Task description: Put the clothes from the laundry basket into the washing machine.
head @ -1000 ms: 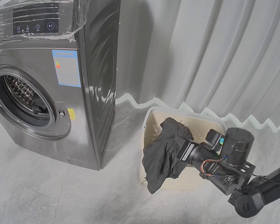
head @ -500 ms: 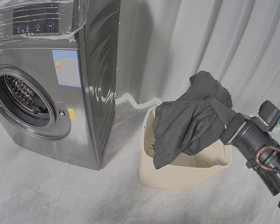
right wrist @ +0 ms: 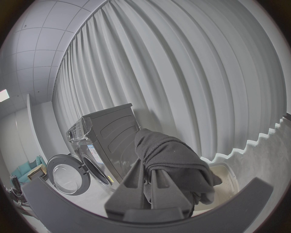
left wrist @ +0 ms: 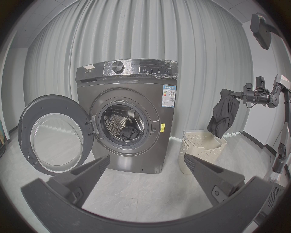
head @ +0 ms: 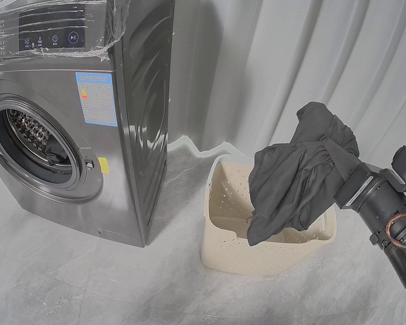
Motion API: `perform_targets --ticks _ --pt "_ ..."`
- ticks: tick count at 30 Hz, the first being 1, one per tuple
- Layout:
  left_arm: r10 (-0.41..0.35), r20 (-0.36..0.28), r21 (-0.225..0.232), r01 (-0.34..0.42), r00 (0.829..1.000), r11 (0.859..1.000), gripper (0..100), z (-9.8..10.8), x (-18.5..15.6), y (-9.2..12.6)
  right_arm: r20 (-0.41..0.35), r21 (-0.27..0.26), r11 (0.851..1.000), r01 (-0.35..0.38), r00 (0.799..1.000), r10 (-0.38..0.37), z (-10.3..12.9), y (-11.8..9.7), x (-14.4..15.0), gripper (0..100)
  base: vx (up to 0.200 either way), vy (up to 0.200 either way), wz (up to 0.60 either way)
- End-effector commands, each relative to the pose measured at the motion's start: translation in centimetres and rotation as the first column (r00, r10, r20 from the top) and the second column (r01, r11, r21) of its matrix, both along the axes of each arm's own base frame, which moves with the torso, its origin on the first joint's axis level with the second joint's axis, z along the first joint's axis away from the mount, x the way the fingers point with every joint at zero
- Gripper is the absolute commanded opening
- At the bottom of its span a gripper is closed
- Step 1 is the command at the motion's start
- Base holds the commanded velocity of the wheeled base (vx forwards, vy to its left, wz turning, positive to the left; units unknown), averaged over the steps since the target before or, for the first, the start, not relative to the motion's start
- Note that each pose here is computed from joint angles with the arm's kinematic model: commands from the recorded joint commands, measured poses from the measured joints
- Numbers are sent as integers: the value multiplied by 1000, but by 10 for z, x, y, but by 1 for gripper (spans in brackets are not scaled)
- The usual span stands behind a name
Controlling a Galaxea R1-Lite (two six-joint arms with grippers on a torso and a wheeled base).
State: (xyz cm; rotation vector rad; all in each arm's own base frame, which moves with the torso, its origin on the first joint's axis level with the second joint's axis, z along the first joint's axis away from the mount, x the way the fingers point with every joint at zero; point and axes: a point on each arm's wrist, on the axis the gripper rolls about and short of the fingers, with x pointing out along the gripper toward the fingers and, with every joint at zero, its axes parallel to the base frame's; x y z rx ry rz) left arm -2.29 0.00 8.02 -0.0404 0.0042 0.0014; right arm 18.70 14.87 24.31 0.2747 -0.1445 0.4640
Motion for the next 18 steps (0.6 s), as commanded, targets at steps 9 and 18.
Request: perform_targets --ticks 9,18 --pt "0 0 -3 0 1000 1000 100 -4 0 0 -20 -20 1000 -11 1000 10 -8 1 0 0 0 0 0" --pt "0 0 -4 0 1000 1000 100 -4 0 0 -34 -32 999 -20 999 19 -13 2 -2 0 0 200 0"
